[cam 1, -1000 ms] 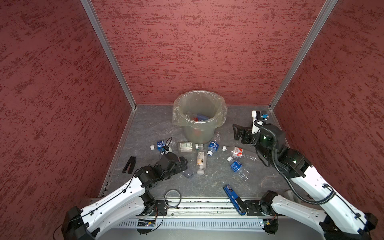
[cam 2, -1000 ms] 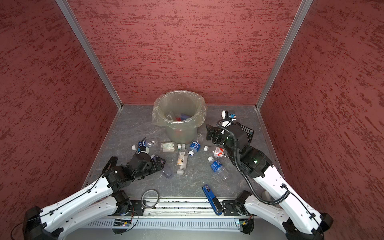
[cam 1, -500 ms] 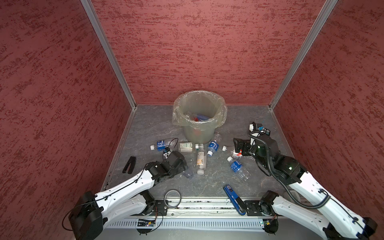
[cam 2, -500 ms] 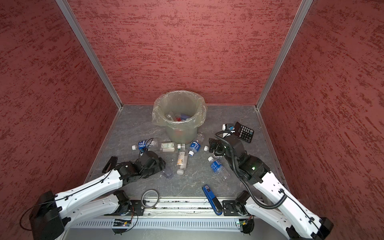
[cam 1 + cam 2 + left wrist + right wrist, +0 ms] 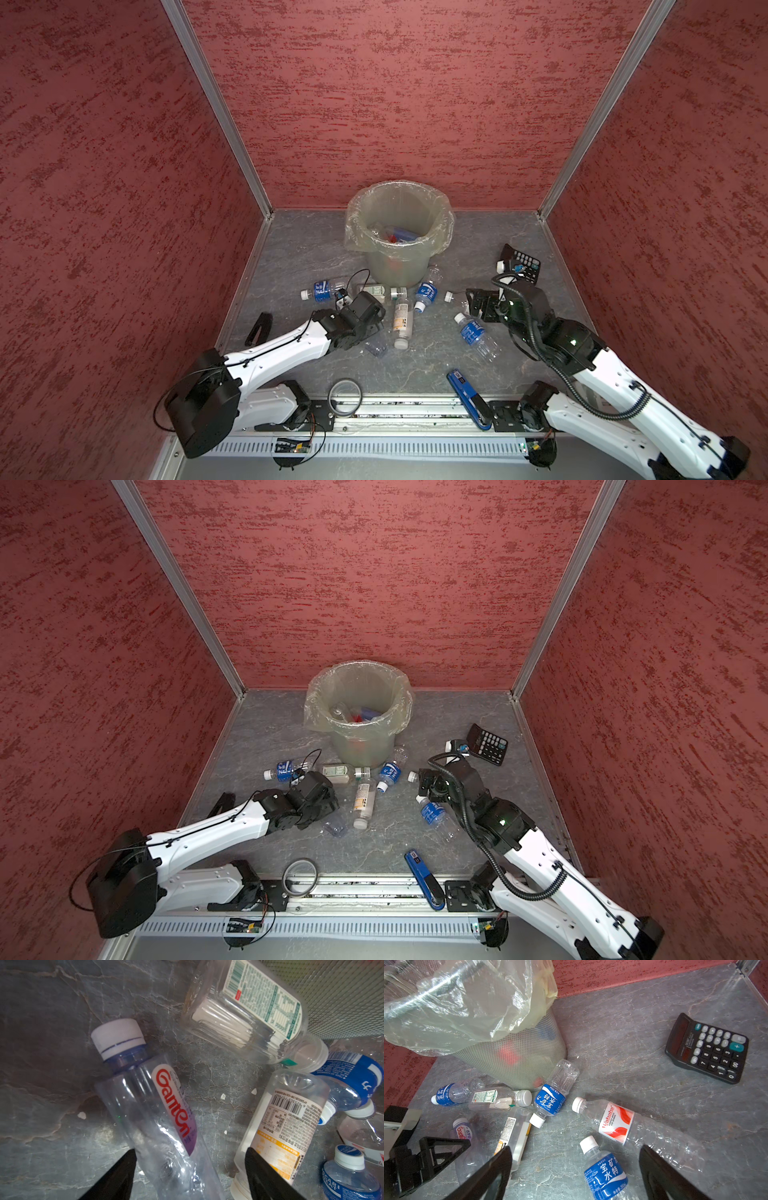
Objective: Throw the plastic bottles in the bin
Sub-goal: 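Withdraw the right gripper from the bin while the left gripper grasps the purple-labelled bottle, then lift the purple-labelled bottle with the left gripper over the bin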
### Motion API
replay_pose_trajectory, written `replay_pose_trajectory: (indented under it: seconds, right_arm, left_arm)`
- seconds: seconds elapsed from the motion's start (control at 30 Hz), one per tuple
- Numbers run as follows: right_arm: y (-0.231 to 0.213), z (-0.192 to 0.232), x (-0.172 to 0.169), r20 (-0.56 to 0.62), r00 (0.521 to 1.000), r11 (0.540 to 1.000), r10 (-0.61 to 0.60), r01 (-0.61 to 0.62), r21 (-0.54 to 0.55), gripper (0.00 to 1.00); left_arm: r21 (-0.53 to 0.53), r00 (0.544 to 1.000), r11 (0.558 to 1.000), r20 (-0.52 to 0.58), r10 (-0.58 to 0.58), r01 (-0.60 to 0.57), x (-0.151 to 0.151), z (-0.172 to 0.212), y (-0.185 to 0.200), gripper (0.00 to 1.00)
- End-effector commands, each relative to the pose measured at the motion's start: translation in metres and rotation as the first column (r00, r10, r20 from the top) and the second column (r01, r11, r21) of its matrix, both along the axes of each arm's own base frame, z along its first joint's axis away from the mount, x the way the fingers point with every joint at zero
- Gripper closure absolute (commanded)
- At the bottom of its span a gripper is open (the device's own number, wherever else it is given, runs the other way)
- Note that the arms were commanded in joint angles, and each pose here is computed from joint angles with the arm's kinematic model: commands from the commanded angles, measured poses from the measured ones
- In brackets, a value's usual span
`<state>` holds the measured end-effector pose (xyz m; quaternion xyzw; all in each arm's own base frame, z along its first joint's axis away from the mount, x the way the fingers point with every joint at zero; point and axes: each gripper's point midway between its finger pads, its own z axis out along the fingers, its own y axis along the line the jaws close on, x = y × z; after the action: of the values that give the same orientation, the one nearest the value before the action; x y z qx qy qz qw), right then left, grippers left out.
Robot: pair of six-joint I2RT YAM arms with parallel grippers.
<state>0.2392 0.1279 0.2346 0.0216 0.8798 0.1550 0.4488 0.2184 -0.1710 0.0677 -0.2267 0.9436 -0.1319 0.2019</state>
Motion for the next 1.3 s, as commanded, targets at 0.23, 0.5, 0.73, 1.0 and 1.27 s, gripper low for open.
replay_pose_trajectory:
  seconds: [0.23,0.5,0.73,1.0,1.27]
  right_arm:
    - [-0.001,-0.012,-0.005,-0.032,0.999,1.0,-0.005,0.005,0.013,0.04]
    - [0.002,-0.015,-0.004,-0.036,0.999,1.0,0.004,-0.004,0.015,0.04]
    - [0.006,-0.018,-0.005,-0.046,0.999,1.0,0.023,-0.022,0.021,0.06]
    - [0.006,-0.019,-0.005,-0.049,0.999,1.0,0.023,-0.023,0.019,0.06]
    - [0.01,-0.021,-0.003,-0.054,0.998,0.999,0.036,-0.035,0.022,0.1]
  left_arm:
    - [0.003,0.998,0.999,-0.032,0.055,-0.054,0.0,-0.008,0.004,0.18]
    - [-0.036,0.994,0.996,-0.072,0.082,-0.085,0.004,-0.023,0.005,0.2]
    - [-0.041,0.991,0.995,-0.104,0.087,-0.092,0.009,-0.036,0.003,0.23]
    - [-0.032,0.989,0.995,-0.125,0.085,-0.089,0.002,-0.041,0.006,0.28]
    - [-0.064,0.991,0.995,-0.11,0.071,-0.078,-0.002,-0.043,0.006,0.38]
